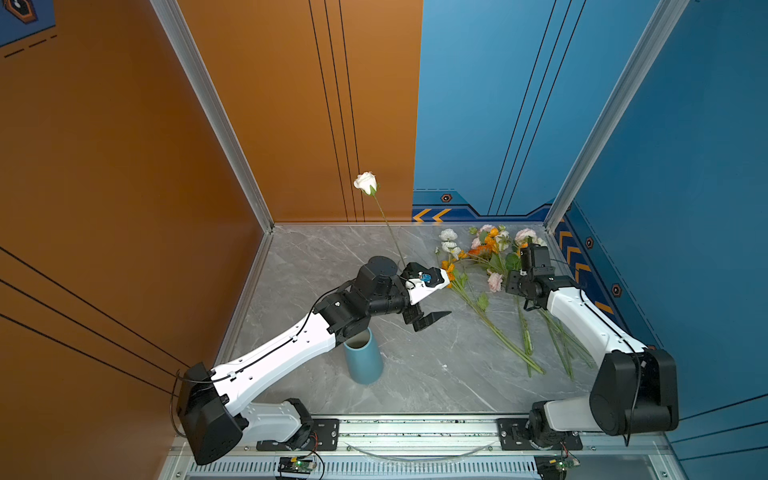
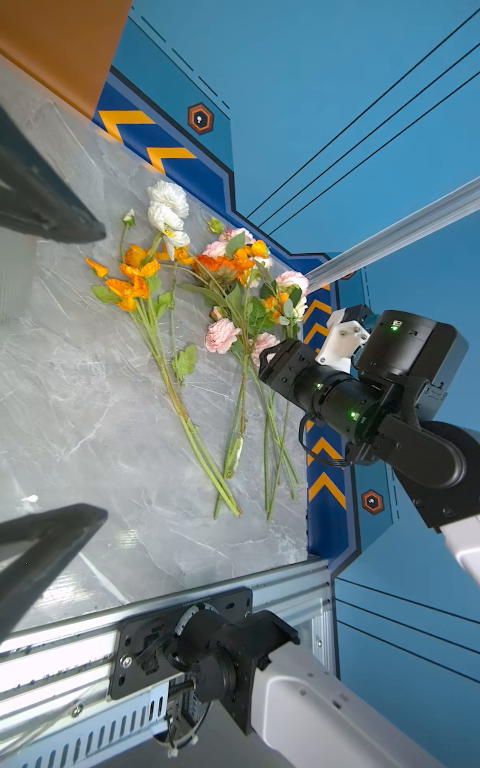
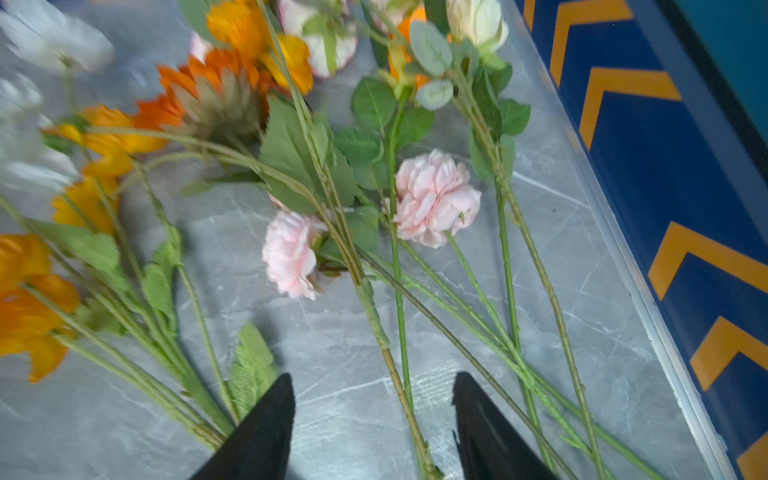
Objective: Arrange the flowers into the vase
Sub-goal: 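Lower the right gripper onto the flower stems while the left moves near the vase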
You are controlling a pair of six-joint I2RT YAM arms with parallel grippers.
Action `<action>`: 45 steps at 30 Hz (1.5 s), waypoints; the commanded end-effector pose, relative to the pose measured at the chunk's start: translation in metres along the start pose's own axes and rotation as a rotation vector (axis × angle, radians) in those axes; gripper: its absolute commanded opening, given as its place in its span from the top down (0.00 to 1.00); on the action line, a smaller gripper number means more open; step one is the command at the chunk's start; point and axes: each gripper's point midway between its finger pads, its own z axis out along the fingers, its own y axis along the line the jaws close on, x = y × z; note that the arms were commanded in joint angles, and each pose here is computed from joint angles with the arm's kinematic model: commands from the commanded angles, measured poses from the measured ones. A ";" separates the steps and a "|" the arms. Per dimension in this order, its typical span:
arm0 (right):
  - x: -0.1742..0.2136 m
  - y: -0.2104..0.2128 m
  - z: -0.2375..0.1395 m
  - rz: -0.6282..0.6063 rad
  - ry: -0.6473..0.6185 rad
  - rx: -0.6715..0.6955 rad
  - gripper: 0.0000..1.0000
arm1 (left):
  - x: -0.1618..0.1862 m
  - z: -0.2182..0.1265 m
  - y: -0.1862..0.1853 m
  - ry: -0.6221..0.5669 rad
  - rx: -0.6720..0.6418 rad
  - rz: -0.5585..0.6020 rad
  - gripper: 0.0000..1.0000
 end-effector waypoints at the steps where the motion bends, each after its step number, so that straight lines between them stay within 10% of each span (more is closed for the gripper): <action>1: 0.024 0.001 0.014 -0.052 0.104 0.004 0.48 | 0.000 0.004 0.002 -0.004 -0.032 0.021 0.02; 45: 0.031 0.003 0.052 -0.057 0.199 -0.028 1.00 | 0.005 0.005 -0.005 0.009 -0.003 0.049 0.02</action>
